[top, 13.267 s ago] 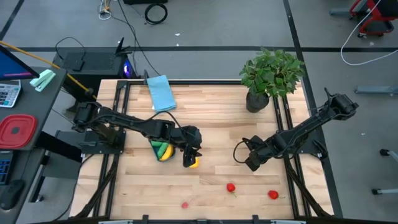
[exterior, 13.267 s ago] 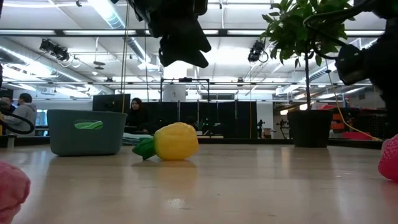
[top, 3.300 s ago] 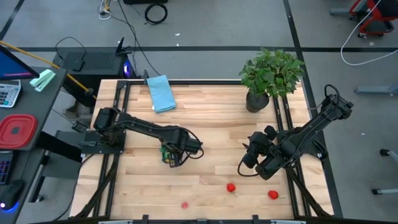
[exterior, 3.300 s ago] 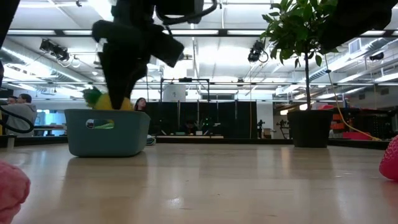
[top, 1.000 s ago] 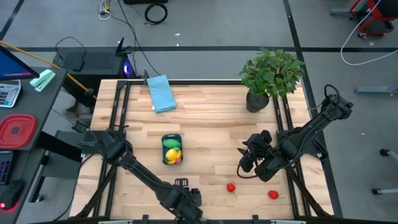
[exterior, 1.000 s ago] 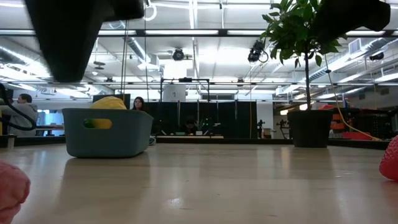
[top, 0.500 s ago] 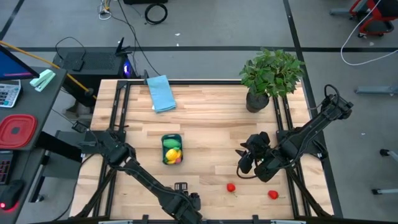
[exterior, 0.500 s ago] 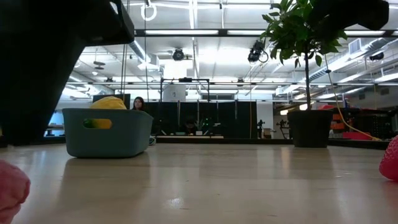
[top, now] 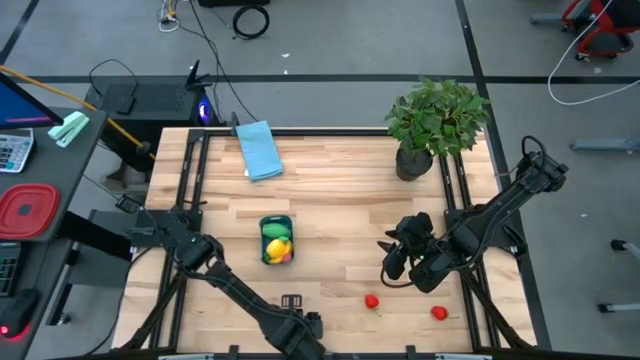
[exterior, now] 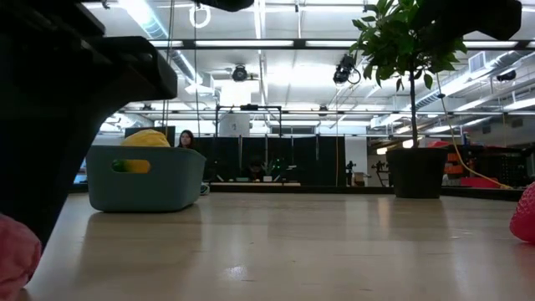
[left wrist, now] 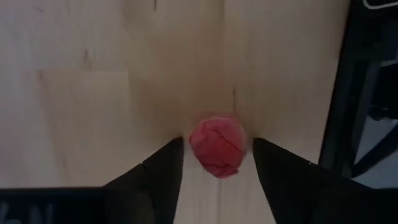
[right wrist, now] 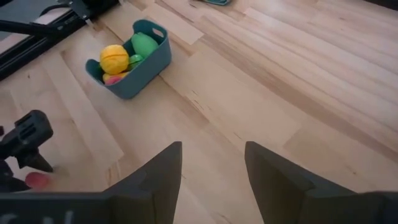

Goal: Pick and placing Produce into tupperware
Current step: Put the peach into the blue bin

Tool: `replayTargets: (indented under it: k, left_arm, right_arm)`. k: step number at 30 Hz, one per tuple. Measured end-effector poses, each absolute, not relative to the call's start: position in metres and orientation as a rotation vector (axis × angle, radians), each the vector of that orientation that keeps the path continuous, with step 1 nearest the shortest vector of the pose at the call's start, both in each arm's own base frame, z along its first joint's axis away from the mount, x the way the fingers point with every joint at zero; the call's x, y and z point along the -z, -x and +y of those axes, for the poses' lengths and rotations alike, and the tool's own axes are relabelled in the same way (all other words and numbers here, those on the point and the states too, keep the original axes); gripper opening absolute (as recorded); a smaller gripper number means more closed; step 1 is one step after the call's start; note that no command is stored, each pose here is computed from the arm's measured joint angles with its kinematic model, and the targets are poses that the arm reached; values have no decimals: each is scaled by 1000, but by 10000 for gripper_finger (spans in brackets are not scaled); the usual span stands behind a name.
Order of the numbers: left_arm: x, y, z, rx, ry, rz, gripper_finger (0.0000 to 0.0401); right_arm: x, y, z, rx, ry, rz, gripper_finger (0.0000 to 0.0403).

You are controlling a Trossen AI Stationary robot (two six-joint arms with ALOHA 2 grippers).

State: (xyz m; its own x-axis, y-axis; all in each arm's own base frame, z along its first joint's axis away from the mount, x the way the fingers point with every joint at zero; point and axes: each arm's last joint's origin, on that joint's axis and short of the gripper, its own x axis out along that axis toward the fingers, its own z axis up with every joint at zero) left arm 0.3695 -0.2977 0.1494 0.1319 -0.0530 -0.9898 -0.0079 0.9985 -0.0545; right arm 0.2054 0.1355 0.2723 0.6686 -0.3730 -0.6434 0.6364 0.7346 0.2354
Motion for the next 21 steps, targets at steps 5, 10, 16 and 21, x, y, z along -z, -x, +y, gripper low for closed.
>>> replayTargets:
  k: [5,10,16,21]
  left_arm:
    - [-151,-372,-292,32,39,1442,148]
    - [-152,-372,-282,6,1,1489,79]
    - [-180,-370,-254,-116,45,1545,44]
    - [-228,-360,-225,-192,13,1528,60]
  right_arm:
    - [-272,-205,135,590,-464,607,185]
    - [-272,-206,136,583,-449,609,185]
    - [-273,-206,136,575,-429,615,185]
    - [-273,-206,136,572,-423,616,185]
